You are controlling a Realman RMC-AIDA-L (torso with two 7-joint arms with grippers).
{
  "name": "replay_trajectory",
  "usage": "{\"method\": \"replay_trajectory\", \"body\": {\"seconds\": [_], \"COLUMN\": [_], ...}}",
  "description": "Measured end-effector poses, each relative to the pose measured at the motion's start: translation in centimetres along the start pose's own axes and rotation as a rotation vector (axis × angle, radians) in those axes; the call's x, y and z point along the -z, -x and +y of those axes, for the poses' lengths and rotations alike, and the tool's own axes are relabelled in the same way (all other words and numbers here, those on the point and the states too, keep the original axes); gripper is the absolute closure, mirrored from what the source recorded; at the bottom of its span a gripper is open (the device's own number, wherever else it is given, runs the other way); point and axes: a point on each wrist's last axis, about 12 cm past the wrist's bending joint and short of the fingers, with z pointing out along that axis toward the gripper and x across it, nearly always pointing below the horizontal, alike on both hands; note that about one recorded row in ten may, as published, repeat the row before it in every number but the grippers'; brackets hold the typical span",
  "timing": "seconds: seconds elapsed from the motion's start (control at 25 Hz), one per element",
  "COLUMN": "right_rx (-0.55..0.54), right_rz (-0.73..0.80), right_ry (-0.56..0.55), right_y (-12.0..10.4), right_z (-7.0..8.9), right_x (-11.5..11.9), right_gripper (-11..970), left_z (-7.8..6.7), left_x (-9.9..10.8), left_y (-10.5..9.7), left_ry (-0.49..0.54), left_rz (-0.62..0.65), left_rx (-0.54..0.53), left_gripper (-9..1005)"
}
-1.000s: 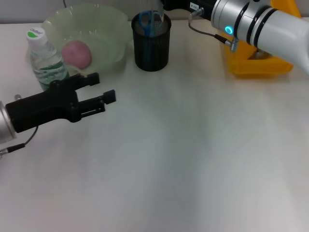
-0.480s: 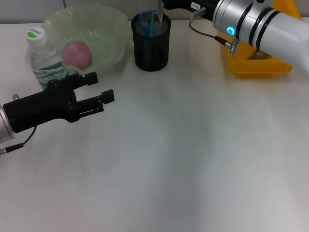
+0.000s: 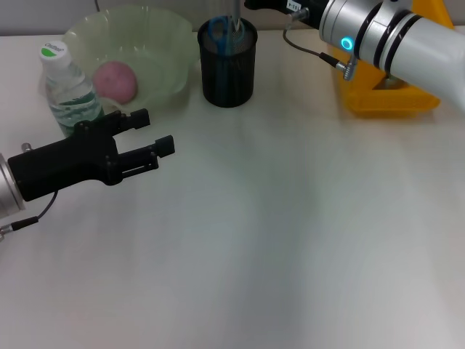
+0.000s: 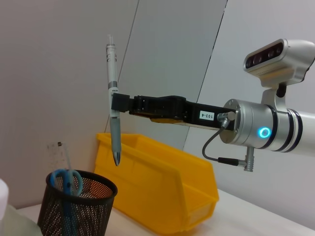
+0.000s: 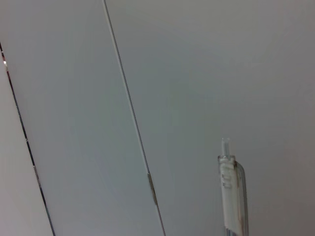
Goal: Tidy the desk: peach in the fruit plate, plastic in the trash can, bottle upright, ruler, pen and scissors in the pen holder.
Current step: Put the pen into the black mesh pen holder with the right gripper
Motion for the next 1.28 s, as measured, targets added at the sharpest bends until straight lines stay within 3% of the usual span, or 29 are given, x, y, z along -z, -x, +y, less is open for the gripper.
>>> {"method": "replay_trajectory", "body": {"seconds": [1.28], "right_rx": [0.042], "right_rz": [0.029], "right_ry": [-0.037], "right_y": [1.0], "right_z": [0.1], "right_x": [-1.4], "right_gripper": [789], "left_z": [-0.3], "left_x": [-0.3], "left_y": [-0.1], "left_ry": [-0.018], "left_rz": [-0.001], "left_rx": [0.006], "left_gripper": [213]}}
